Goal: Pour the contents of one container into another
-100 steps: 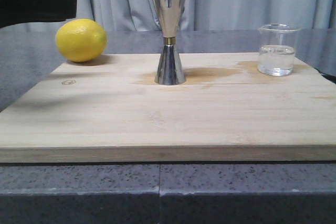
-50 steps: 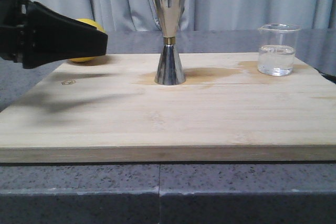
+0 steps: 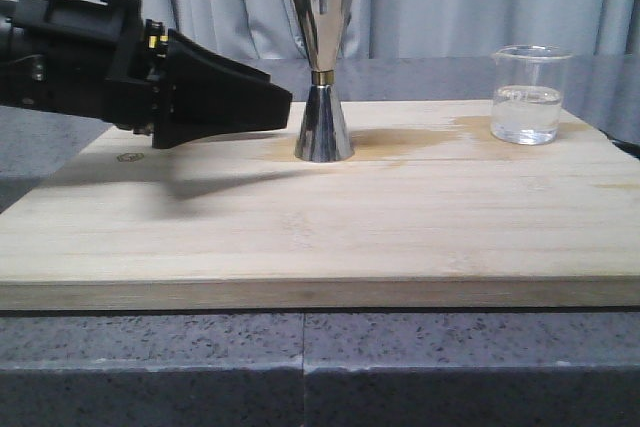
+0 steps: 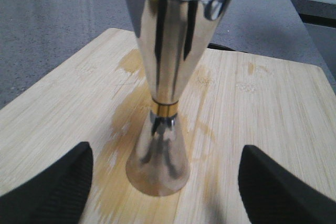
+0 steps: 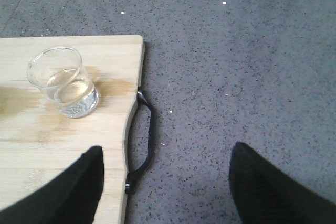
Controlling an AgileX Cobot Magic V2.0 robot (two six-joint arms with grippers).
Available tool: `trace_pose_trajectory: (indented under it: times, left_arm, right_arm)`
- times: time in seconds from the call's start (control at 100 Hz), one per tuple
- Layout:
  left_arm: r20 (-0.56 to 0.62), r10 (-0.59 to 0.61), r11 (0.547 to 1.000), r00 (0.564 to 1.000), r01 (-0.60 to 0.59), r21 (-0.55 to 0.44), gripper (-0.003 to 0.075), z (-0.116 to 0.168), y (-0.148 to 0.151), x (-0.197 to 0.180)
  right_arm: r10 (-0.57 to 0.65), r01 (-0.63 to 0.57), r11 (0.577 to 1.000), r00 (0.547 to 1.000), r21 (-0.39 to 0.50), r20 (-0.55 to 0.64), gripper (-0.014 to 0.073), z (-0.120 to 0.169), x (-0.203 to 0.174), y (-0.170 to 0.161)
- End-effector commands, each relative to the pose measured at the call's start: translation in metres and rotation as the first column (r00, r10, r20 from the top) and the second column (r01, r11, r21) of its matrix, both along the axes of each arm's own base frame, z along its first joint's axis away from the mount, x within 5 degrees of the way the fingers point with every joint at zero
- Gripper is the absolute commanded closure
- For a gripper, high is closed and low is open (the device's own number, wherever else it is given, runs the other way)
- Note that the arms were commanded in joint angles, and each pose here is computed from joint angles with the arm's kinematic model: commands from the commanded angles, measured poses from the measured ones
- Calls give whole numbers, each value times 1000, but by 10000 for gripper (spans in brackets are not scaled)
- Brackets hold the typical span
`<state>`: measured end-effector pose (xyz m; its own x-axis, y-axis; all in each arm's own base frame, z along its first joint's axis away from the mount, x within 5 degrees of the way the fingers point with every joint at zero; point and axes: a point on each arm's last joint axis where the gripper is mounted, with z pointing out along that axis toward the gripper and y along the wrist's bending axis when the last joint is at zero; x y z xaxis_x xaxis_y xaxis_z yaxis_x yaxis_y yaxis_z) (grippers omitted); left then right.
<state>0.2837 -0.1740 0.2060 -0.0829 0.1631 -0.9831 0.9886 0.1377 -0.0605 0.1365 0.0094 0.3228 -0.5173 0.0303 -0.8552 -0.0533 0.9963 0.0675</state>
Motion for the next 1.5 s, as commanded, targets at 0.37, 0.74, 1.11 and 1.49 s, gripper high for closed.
trace_pose_trajectory:
  times: [0.37,0.74,1.11,1.49]
  left_arm:
    - [109,-123,975,986,141,-174,186,41,-40,1]
    - [85,-124,974,989,138,-179,187,39,-43,7]
    - [72,-124,974,990,136,-181,398,40,-43,7]
    - [72,-124,974,990,136,-181,571,40,-43,7]
  right_arm:
    - [-1,1,1000,996,-3,85,135,15,3,0]
    - [-1,1,1000,996,-3,85,135,15,3,0]
    - [-1,1,1000,996,-3,85,135,15,3,0]
    - [-1,1,1000,996,-3,85,135,15,3,0]
